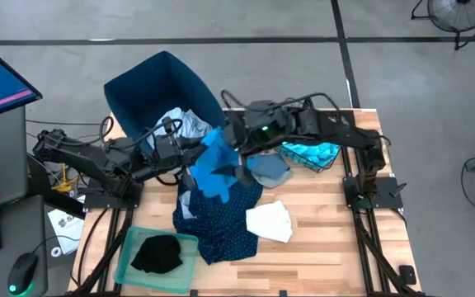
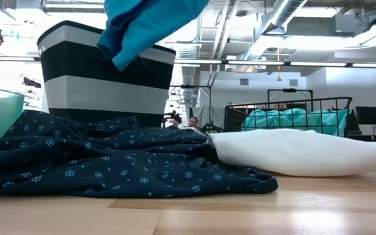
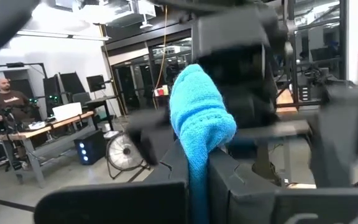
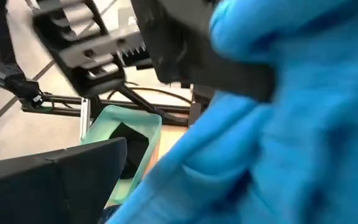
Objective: Pick & Place Cloths
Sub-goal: Put the blue shorts into the black wire basket
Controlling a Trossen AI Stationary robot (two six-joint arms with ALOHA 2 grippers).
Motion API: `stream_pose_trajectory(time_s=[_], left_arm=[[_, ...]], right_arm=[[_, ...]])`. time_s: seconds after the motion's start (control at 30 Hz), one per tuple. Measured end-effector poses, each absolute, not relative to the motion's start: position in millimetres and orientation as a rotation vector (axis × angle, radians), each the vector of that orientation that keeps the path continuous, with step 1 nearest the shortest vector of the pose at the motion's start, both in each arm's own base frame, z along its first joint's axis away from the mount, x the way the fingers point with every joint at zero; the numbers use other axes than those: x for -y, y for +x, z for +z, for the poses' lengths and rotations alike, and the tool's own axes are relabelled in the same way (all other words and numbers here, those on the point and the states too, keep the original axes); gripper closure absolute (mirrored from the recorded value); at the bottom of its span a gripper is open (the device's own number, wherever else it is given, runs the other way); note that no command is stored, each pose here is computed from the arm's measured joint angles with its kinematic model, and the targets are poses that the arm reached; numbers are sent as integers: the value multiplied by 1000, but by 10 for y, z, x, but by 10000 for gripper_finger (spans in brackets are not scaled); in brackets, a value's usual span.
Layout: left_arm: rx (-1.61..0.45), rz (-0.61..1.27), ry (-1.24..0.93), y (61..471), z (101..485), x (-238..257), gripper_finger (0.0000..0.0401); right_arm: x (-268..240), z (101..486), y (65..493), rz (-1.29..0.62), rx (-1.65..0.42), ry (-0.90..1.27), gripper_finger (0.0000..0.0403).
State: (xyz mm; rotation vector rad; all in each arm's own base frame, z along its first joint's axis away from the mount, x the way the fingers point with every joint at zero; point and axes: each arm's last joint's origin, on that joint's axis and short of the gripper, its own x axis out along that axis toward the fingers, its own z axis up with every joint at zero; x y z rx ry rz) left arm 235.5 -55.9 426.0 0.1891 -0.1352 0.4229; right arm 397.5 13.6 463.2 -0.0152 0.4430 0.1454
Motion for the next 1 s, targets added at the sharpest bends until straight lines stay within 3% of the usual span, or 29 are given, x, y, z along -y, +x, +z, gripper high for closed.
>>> stream_pose_trajectory(time_s=[0.2,0.3,0.4,0.53,0.57,0.8,1.0], left_arm=[[153,438,187,2356,4280,531,400],[161,438,185,2353,4289,533,400],[167,440,192,2347,4299,533,400],[184,443,192,2343,4318,531,400],[193,444,187,2340,4327,530,400],[206,446,179,2340,4339,530,378],[172,447,192,2343,4308,534,298]], right_arm=[[-125,4455,4136,127,-491,-5,25],[-98,4440,4148,102,-495,-9,68],[-90,4473,4141,98,-473,-15,161],[-53,4500,4116,101,-465,-55,352],[-46,4519,4101,102,-458,-69,375],[117,4715,3829,40,-459,-75,397],[502,5124,3104,-231,-468,-170,399]])
